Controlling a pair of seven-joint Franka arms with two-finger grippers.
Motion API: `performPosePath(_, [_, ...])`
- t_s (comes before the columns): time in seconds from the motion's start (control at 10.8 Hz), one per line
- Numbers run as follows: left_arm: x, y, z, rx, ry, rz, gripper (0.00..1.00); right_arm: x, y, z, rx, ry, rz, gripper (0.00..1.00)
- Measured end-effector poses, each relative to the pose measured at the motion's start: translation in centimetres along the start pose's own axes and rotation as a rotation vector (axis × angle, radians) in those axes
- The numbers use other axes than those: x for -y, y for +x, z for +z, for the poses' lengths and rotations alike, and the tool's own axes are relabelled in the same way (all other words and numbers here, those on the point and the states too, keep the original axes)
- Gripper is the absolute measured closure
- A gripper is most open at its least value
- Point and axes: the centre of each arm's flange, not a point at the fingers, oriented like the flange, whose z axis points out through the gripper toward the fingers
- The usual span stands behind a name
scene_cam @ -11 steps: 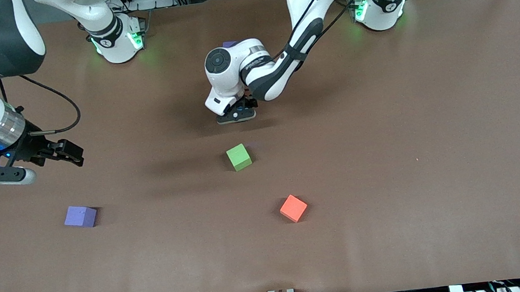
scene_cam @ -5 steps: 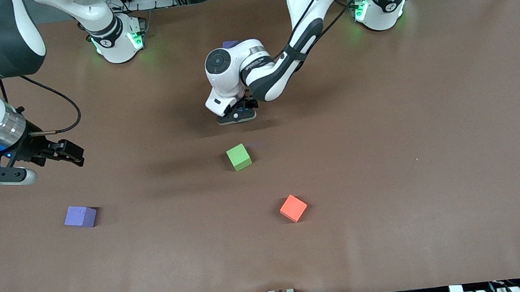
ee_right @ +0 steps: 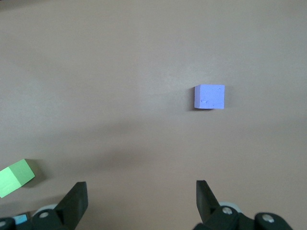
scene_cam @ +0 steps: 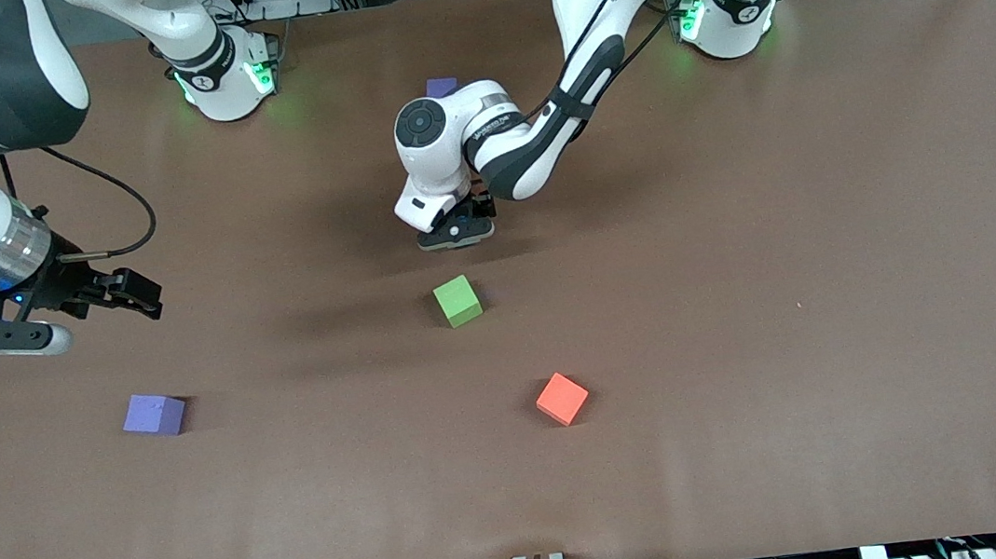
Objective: Arrange blocks into number 1
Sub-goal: 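Lower the cyan cube after the red cube and open the left gripper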
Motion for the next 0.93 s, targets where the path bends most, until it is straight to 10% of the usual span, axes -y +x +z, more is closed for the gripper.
performPosePath(0.93, [-1.3,-2.6,0.5,0.0,-0.001,0.022,0.34,0.1,0.2,0.5,0.012,0.013,0.005,0.0])
